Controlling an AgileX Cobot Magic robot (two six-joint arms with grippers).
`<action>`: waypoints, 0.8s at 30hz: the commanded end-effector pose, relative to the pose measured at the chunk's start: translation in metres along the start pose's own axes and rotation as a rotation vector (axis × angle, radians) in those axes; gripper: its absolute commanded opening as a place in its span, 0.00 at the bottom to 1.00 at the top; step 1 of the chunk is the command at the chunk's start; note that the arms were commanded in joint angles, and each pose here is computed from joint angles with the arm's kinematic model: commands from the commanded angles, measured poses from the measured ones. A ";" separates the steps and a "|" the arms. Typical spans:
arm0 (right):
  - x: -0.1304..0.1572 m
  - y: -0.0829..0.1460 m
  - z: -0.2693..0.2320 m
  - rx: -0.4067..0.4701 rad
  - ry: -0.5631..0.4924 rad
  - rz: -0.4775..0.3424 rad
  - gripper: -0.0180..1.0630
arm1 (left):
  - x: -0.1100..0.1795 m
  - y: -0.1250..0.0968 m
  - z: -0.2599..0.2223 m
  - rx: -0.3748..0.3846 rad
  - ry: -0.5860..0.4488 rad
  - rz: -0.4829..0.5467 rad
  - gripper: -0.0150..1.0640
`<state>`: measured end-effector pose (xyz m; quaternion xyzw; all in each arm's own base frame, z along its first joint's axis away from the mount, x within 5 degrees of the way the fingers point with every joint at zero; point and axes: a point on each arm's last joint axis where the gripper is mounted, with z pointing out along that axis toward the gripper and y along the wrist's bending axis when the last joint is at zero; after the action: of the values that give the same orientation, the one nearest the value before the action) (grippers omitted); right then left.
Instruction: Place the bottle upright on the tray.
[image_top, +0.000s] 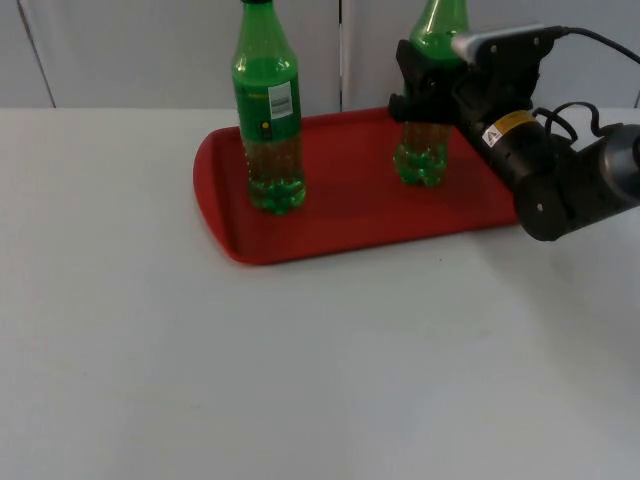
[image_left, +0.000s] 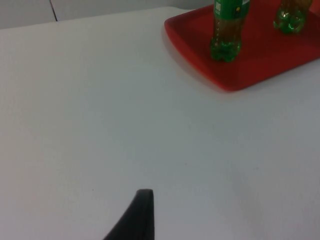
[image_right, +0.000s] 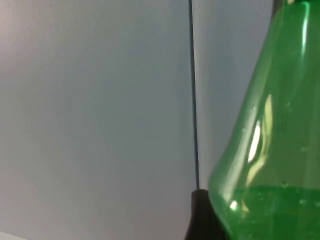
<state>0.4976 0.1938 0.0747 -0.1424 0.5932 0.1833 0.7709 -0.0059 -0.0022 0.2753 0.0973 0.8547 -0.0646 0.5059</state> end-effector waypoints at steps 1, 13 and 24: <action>0.000 0.001 0.001 -0.008 0.027 -0.010 0.08 | 0.000 0.000 0.001 -0.001 -0.010 -0.005 0.99; 0.001 0.004 0.001 -0.038 0.029 -0.025 0.67 | 0.000 0.000 0.001 -0.001 -0.010 -0.005 0.99; 0.000 0.003 0.001 -0.025 0.028 -0.018 0.68 | 0.000 0.000 0.001 -0.001 -0.010 -0.005 0.99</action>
<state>0.4982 0.1942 0.0718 -0.1464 0.6057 0.1805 0.7610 -0.0059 -0.0022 0.2753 0.0973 0.8547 -0.0646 0.5059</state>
